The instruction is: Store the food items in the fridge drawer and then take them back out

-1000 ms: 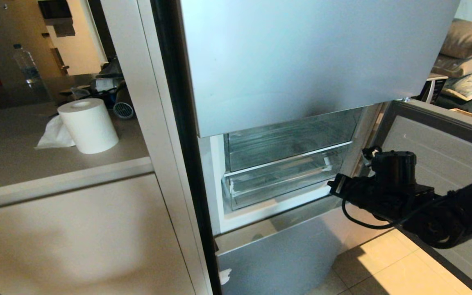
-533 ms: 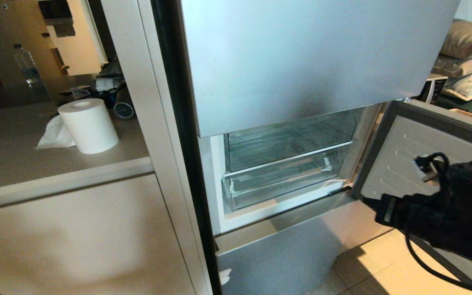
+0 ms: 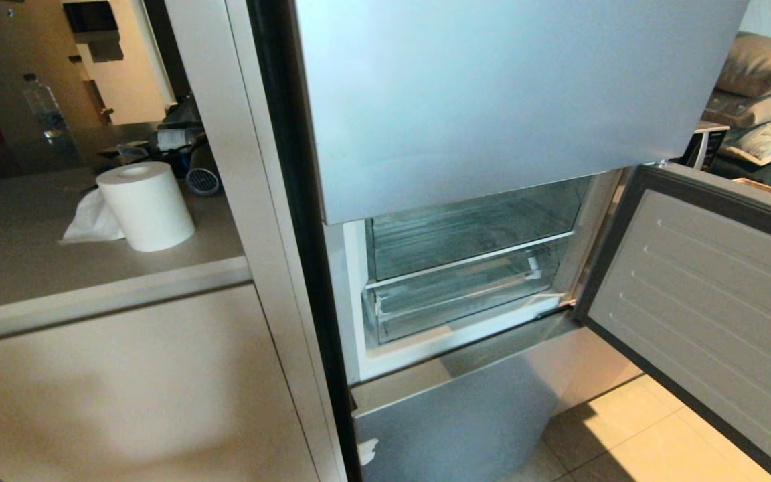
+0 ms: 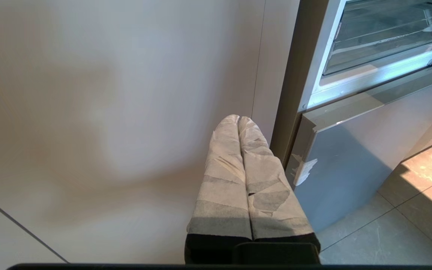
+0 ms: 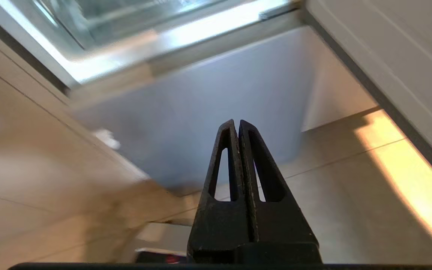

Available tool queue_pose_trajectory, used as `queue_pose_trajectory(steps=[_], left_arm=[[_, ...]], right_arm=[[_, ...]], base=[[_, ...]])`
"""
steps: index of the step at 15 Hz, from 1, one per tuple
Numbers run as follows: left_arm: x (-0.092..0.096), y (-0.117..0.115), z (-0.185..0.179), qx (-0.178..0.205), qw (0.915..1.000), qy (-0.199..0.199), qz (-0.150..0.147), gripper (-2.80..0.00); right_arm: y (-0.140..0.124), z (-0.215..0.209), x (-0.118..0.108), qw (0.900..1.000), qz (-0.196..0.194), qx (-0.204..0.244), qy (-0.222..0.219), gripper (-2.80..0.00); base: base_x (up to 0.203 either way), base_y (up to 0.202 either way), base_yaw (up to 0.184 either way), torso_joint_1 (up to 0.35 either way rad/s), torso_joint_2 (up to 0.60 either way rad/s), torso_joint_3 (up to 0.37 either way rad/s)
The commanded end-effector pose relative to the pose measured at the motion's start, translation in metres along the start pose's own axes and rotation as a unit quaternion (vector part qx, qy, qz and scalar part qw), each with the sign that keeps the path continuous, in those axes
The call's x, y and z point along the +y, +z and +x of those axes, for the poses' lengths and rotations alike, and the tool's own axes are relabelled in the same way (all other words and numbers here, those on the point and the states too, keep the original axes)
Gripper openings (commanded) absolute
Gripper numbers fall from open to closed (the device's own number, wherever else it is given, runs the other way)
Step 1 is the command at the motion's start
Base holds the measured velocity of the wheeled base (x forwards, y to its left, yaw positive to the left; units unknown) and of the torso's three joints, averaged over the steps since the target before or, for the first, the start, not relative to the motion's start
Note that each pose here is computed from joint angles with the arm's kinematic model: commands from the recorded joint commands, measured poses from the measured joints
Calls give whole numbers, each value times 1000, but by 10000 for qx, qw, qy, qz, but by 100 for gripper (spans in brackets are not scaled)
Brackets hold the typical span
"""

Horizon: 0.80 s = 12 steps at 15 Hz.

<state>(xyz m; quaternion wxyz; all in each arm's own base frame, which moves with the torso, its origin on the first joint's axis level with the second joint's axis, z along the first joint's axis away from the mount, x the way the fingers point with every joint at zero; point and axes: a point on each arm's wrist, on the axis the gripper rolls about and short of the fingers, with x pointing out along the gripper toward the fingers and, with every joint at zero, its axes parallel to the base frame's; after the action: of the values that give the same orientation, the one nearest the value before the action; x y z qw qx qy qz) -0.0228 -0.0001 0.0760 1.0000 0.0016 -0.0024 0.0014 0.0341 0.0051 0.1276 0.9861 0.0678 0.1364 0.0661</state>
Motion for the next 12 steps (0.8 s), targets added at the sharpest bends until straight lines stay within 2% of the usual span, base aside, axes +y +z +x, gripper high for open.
queue_pose_trajectory(steps=[1, 3, 6, 7, 9, 12], left_arm=[[0, 0, 0, -14, 10000, 2, -1, -280], [0, 0, 0, -6, 10000, 2, -1, -280], [0, 0, 0, -6, 10000, 2, -1, -280], [0, 0, 0, -6, 10000, 2, -1, -280], [0, 0, 0, -6, 10000, 2, -1, -280], [0, 0, 0, -6, 10000, 2, -1, -280]], right_arm=[[-37, -24, -5, 9974, -378, -607, -101, -280], [-50, -22, -7, 9978, -570, -249, -212, -280], [-54, -22, -9, 9967, -641, -77, -490, -280], [-55, -22, -9, 9969, -557, -43, -546, -280], [-57, -27, -9, 9946, -530, -387, -810, -280], [-63, -40, -7, 9865, -660, -1262, -807, -280]], base=[[0, 0, 0, 0, 0, 0], [0, 0, 0, 0, 0, 0], [0, 0, 0, 0, 0, 0], [0, 0, 0, 0, 0, 0], [0, 0, 0, 0, 0, 0], [0, 0, 0, 0, 0, 0]])
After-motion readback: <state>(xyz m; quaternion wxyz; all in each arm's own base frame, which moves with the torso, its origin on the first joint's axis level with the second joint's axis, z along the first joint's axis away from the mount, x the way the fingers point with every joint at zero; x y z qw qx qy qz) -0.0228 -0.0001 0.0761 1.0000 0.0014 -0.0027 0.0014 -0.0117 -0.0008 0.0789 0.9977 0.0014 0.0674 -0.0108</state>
